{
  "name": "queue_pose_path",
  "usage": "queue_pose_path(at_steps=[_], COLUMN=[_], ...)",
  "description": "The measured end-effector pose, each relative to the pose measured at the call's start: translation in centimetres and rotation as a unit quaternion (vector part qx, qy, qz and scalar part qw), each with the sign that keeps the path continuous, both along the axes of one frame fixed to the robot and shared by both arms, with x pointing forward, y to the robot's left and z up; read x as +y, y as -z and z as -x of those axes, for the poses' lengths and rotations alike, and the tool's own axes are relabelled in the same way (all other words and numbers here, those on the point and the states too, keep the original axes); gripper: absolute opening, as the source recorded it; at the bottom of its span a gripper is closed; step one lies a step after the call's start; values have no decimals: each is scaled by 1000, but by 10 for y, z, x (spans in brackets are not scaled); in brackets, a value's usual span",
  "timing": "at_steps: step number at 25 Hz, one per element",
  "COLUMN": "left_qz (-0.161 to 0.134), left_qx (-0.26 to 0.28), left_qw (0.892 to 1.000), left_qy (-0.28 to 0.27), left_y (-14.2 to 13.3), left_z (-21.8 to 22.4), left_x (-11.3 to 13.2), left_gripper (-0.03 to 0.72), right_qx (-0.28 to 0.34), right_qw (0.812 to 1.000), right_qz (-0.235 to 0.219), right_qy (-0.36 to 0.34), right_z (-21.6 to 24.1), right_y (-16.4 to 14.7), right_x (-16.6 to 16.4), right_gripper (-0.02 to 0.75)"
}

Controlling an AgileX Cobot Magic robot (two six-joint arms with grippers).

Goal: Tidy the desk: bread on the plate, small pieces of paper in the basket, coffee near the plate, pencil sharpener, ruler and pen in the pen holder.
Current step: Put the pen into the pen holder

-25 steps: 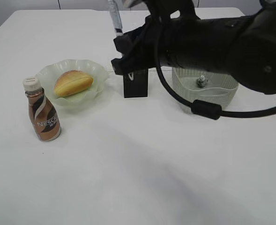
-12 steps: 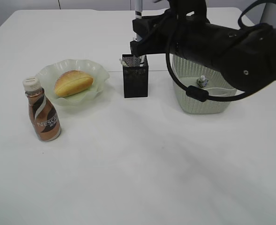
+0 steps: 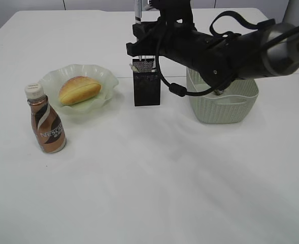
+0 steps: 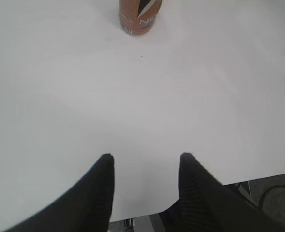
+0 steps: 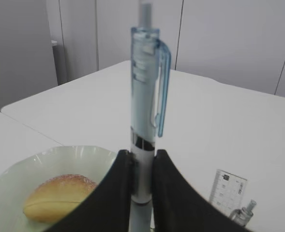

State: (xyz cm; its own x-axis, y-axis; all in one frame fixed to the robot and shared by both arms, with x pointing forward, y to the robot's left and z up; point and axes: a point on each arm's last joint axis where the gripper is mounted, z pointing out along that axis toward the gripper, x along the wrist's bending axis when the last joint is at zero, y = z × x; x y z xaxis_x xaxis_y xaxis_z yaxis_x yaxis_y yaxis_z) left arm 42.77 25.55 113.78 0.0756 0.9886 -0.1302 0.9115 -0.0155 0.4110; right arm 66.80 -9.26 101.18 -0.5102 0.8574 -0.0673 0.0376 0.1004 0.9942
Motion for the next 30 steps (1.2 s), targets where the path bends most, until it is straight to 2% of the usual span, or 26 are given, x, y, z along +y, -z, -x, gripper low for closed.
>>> queue_pose_path(at_steps=[6,30], left_qz=[-5,-7], left_qx=[-1,-2], left_qw=[1000,1000], left_qy=[-1,-1], left_y=[0,0], left_z=[0,0], left_x=[1,1], left_gripper=[319,319], right_qx=[40,75], right_qw=[999,995], right_qz=[8,33], right_qy=[30,50], right_z=[-24,-59], right_y=[21,60], right_x=[-8,-7], right_gripper=[87,88])
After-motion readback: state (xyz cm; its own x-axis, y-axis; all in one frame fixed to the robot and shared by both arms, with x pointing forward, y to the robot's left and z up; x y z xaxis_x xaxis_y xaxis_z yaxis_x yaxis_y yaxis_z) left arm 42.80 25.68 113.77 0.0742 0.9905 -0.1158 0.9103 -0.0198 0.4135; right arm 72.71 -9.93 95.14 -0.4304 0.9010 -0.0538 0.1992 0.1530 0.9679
